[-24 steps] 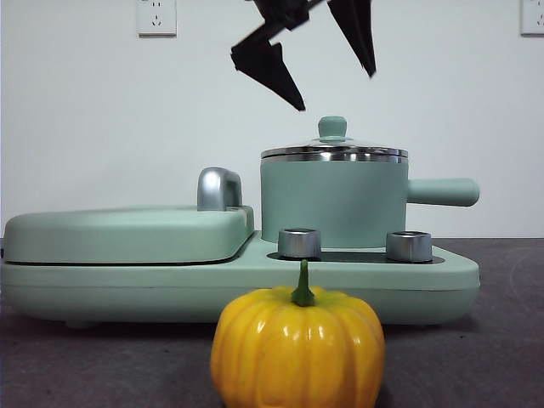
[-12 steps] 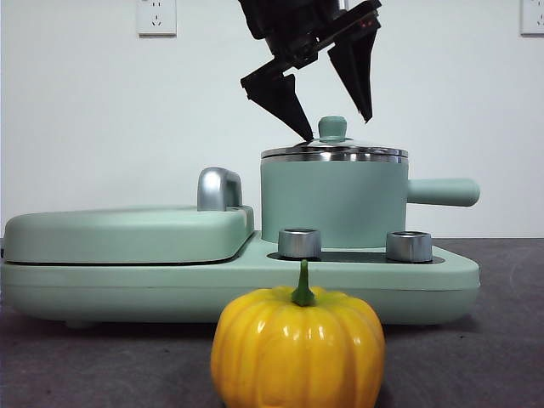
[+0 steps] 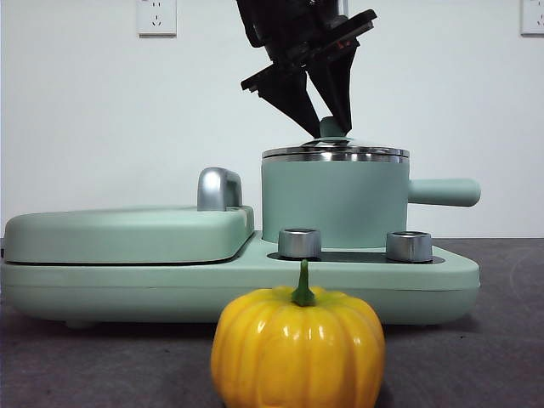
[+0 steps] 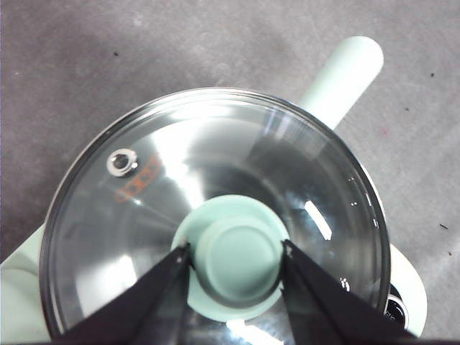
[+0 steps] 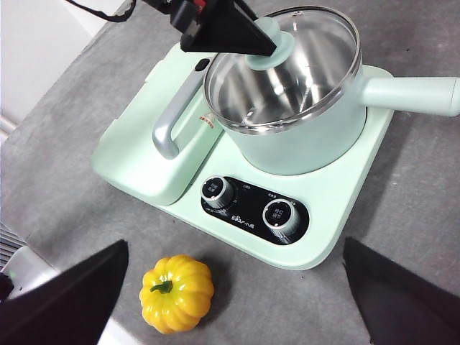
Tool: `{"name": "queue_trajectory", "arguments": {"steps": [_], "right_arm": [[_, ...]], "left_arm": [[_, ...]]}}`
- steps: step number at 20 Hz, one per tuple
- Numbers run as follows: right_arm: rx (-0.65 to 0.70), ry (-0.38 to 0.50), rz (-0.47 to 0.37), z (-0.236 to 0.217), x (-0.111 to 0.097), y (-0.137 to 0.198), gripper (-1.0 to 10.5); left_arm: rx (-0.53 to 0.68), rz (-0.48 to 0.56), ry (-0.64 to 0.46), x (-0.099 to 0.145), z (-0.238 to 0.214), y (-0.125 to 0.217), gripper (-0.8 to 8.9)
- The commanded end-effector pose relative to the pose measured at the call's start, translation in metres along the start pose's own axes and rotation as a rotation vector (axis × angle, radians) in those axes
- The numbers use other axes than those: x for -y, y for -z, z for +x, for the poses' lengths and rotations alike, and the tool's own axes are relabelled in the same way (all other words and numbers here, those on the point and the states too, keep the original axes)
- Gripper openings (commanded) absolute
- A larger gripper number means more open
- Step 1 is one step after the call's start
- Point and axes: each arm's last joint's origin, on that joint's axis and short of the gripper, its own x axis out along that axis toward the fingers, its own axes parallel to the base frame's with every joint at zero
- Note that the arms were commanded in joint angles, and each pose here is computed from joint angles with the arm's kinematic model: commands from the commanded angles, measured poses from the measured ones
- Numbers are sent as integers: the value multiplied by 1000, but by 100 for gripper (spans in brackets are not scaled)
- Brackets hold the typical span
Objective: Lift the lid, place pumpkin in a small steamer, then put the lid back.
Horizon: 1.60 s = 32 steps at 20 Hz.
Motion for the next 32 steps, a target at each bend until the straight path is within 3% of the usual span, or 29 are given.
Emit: {"name": "queue_trajectory", "arguments": {"steps": [1,3,6,11,18,22,26,32], "right_arm": [[18,-2,-29,-2,-2,-4,476],[18,-2,-29,-2,-2,-4,476],[17,-2,-29,-2,-2,-4,476],[17,-2,-29,-2,-2,-4,476],[-11,-34,-57,1,-6,-11,475],[-128,-90,-76,16,-17,-28,475],[-266,-119,-123,45,-42,-43,475],[-528,-138,-185,108,-82,-25,556]], "left_arm": [[7,37,2,2,9,-4,180],[7,38,2,2,9,-4,160],[10,44,2,2,9,-4,8],[15,44,-2,1,-4,-8,8],[69,59,-12,5,-60,-19,8],[102,45,-30,0,-90,-18,8],[113,3,-66,-18,-116,-11,9],[203,-95,-172,-59,-175,7,9]]}}
